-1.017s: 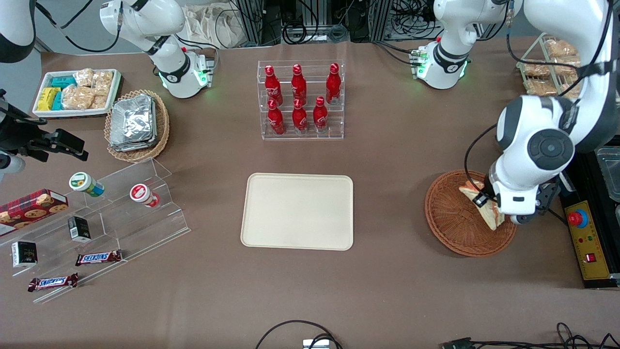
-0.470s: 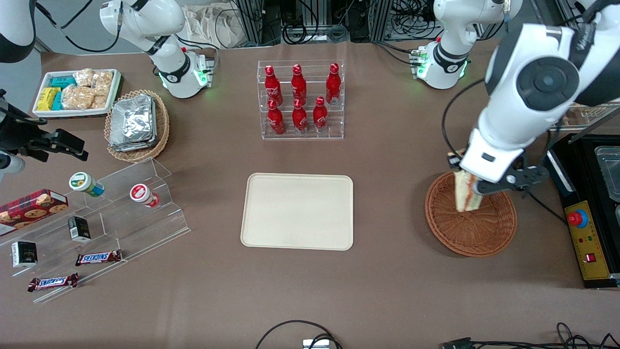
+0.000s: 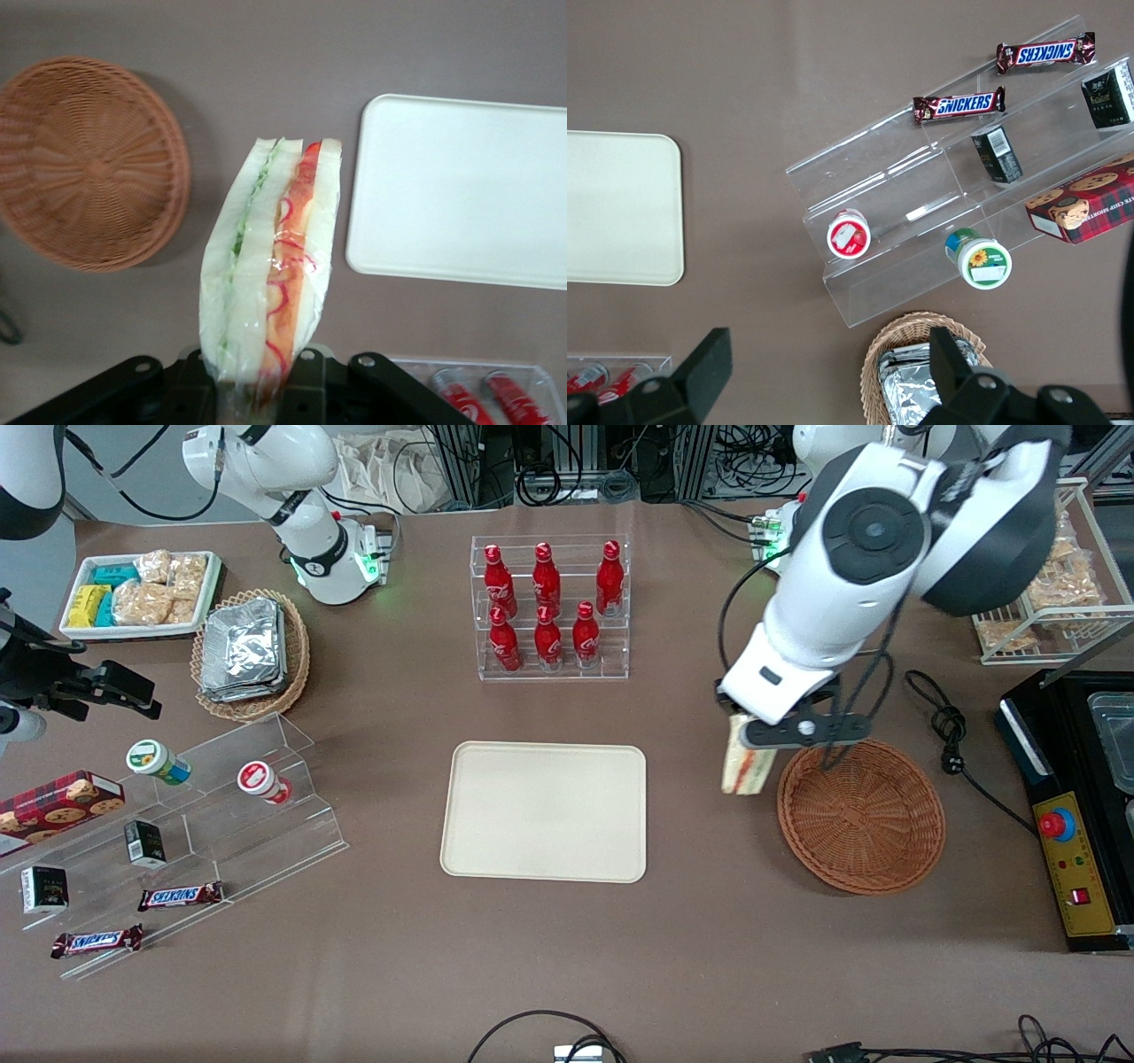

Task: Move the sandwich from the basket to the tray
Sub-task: 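Lift the sandwich out of the basket and carry it toward the tray, then lower the sandwich onto the cream tray and open the left gripper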

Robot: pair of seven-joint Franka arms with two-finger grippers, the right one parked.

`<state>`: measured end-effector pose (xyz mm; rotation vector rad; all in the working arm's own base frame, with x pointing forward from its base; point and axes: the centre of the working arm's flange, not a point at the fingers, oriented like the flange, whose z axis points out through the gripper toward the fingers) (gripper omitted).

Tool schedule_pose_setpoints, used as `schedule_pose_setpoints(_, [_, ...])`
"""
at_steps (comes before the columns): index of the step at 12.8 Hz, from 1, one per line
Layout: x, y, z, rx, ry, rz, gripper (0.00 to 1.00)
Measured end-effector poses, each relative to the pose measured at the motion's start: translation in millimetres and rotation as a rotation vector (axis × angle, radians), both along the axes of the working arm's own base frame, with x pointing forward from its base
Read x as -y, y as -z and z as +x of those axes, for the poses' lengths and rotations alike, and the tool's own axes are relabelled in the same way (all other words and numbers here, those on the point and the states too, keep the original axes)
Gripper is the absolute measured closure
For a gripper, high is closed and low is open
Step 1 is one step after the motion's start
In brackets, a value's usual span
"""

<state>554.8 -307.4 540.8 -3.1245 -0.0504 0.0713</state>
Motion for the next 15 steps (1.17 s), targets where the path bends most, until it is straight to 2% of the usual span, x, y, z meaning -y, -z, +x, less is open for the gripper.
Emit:
schedule_pose_setpoints(3, [58.7,58.3,4.8,-0.001,0.008,-0.058,0.8])
schedule_pose_setpoints(4, [77.7,85.1,3.2,-0.014,0.032,-0.053,0.8])
schedule_pose_setpoints(5, [94.7,113.7,0.3,-0.022,0.058,-0.028,0.8])
schedule_pose_setpoints(7, [124.9,172.8,-3.0,-0.001,0.08,0.013,0.8])
schedule_pose_setpoints(9, [145.1,230.4,-0.2,0.046,0.079,0.018,0.8])
schedule_pose_setpoints(11, [149.1,275.3,2.2,0.052,0.073,0.04,0.8])
schedule_pose_setpoints(13, [147.6,292.7,8.0,0.056,0.061,0.054,0.8])
schedule_pose_setpoints(15, [149.9,292.6,13.2,0.076,0.048,0.032,0.81])
